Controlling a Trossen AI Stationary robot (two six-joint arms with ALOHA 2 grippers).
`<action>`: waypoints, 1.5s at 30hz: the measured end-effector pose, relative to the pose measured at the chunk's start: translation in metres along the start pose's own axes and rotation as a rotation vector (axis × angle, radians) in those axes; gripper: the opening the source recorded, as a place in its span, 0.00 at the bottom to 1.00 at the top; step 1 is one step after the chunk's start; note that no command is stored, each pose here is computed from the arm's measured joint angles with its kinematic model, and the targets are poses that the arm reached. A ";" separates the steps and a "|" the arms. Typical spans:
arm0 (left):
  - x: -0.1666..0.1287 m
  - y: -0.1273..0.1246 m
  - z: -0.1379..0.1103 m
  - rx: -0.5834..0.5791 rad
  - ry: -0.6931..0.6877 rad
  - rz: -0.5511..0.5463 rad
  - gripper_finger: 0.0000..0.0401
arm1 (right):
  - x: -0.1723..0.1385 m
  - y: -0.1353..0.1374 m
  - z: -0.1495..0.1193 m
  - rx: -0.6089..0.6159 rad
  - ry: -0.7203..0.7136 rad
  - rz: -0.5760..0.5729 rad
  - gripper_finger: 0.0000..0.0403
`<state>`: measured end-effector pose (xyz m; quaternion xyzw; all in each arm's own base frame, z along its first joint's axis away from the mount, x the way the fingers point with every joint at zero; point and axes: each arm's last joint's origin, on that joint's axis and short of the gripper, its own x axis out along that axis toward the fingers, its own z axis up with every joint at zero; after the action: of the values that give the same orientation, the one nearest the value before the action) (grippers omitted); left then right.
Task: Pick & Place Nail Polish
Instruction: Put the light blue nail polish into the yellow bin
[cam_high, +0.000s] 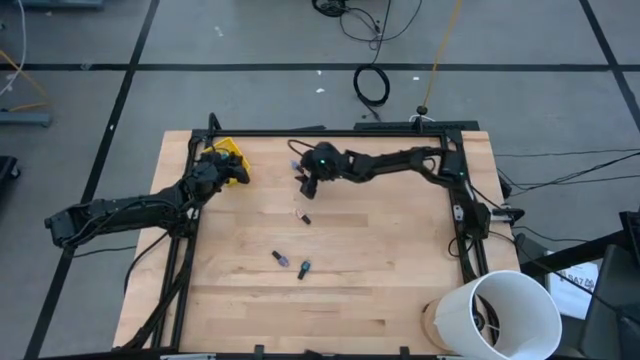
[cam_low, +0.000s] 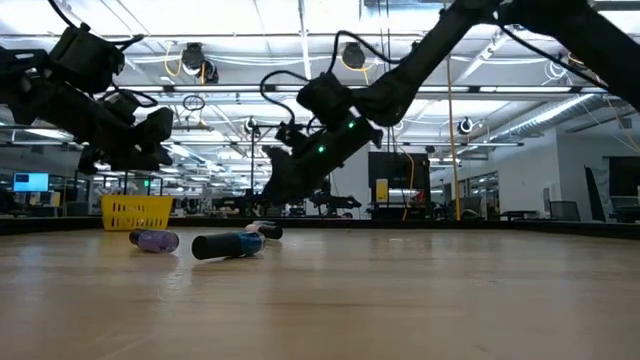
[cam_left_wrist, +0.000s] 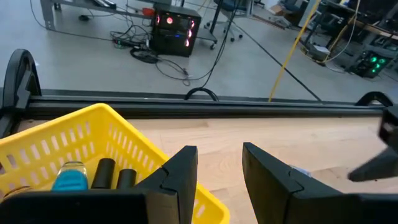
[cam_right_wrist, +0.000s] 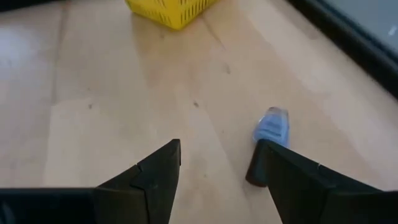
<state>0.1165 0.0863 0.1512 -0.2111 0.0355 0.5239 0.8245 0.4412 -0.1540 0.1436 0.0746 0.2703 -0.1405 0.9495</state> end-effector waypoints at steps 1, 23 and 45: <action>0.000 0.000 0.000 0.000 0.000 0.000 0.31 | 0.004 -0.001 0.000 0.002 0.001 -0.001 0.52; -0.009 -0.046 0.013 0.123 0.143 -0.484 0.31 | -0.111 0.031 0.049 -0.152 -0.050 0.314 0.36; 0.145 -0.154 0.035 0.850 0.660 -0.362 0.65 | -0.260 0.029 -0.020 -0.190 -0.580 0.210 0.36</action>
<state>0.3117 0.1672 0.1900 -0.0160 0.4620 0.2201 0.8590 0.2285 -0.0633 0.2677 -0.0299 -0.0088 -0.0313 0.9990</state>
